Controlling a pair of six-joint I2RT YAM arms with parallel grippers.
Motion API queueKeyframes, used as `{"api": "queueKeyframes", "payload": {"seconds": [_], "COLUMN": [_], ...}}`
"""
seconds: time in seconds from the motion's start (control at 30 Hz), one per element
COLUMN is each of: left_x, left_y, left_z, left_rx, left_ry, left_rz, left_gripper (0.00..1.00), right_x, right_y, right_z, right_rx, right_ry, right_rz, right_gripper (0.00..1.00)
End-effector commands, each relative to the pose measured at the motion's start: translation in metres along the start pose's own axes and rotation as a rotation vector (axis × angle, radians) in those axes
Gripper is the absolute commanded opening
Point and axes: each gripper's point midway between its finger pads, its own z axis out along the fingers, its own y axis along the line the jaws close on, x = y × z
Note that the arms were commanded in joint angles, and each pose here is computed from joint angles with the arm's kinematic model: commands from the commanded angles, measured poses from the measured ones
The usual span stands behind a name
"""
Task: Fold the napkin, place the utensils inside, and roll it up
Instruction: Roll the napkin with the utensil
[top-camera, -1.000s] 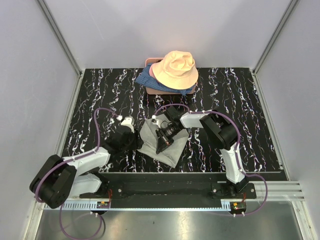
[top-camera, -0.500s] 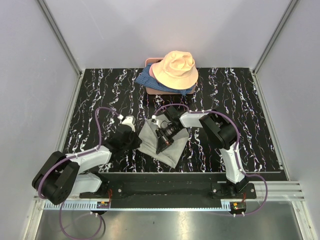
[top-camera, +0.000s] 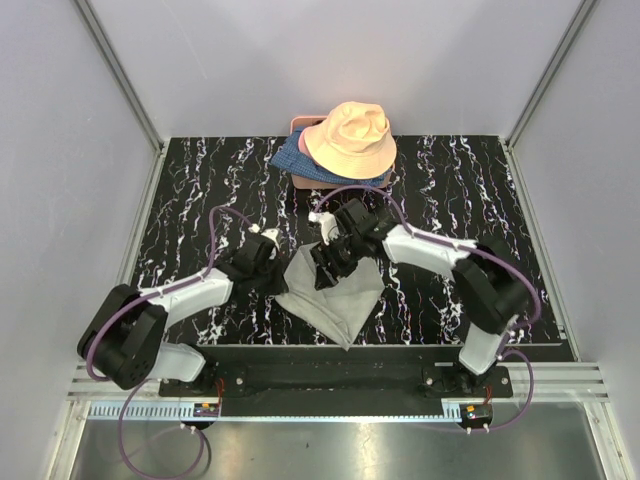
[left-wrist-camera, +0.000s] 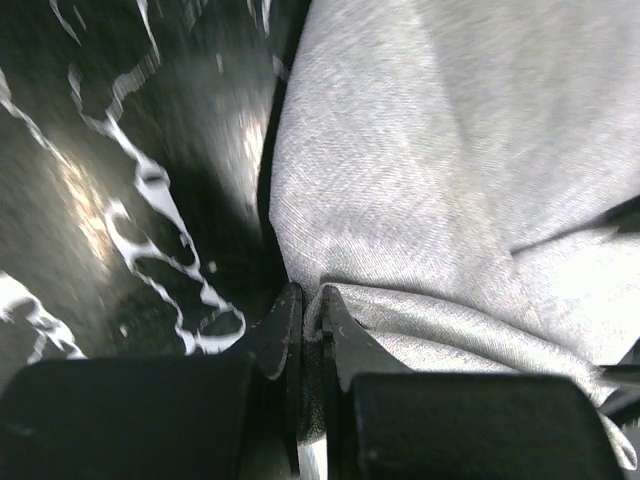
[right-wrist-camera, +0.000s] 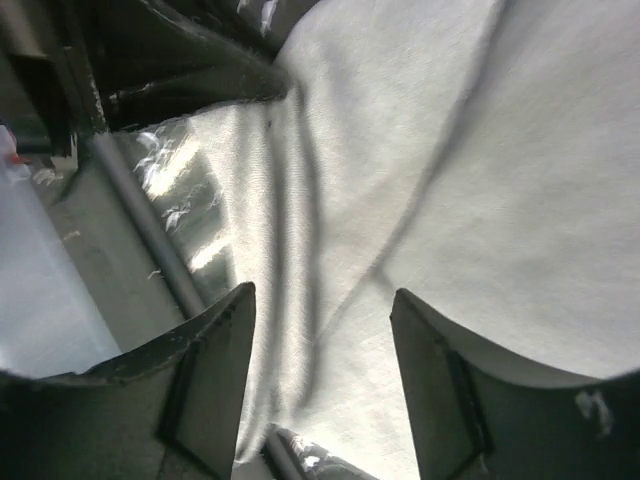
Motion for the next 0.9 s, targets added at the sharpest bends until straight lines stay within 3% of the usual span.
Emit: {"api": "queueKeyframes", "payload": {"seconds": [0.0,0.17,0.57,0.77,0.87], "left_x": [0.030,0.032,0.036,0.036,0.034], "left_y": [0.001,0.000,0.000,0.000,0.000], "left_z": [-0.009,-0.009,-0.009,-0.009,-0.009], "left_rx": [0.000,0.001,-0.001,-0.005,-0.001], "left_ry": [0.166,0.199,0.229,0.228,0.225], "left_rz": [0.016,0.016,0.018,0.015,0.015], "left_gripper": [0.00,0.00,0.00,0.00,0.00], "right_x": [-0.017,-0.013,0.016,0.034,0.045], "right_y": [0.006,0.031,0.053,0.046,0.041], "right_z": [-0.001,0.016,0.058,0.068,0.074], "right_rx": [0.257,0.303,0.337,0.327,0.331], "right_ry": [-0.187,-0.308,-0.239,-0.178,-0.139], "right_rz": [-0.230,-0.315,-0.400,-0.369,-0.345], "right_gripper": [0.69,0.74,0.78,0.72,0.61]}}
